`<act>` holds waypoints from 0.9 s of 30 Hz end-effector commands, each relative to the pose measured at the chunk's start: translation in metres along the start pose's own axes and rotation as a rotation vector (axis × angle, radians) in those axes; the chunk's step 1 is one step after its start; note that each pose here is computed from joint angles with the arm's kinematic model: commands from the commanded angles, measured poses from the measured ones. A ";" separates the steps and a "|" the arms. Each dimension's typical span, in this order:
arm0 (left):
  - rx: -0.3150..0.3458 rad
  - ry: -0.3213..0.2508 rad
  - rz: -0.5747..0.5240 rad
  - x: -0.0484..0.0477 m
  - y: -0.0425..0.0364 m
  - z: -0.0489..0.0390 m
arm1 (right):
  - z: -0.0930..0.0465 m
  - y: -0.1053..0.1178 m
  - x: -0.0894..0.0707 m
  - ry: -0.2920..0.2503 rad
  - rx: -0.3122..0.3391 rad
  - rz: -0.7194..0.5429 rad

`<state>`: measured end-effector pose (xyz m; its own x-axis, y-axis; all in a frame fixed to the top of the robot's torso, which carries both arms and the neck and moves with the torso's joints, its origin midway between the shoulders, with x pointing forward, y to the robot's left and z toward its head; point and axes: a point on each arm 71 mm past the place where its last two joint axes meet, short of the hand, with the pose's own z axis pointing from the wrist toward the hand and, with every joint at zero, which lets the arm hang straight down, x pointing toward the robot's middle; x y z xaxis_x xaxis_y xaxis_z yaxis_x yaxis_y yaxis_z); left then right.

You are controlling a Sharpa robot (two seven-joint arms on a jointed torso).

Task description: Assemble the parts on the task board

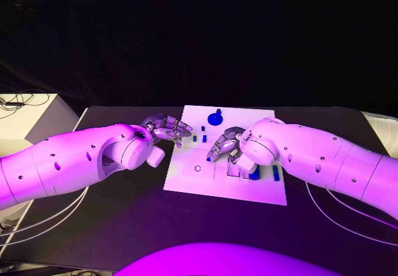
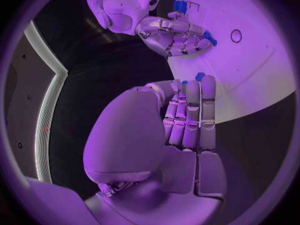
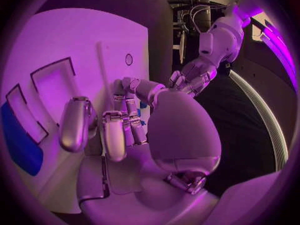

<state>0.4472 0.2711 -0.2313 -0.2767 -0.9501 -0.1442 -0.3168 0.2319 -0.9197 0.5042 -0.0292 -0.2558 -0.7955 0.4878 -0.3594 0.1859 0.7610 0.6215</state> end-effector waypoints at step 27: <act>0.007 0.004 -0.005 0.0015 -0.0013 0.0002 | 0.001 -0.004 -0.001 -0.044 0.026 -0.033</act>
<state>0.4472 0.2711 -0.2314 -0.2766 -0.9501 -0.1441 -0.3177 0.2319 -0.9194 0.5057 -0.0324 -0.2569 -0.7798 0.4838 -0.3972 0.1807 0.7815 0.5971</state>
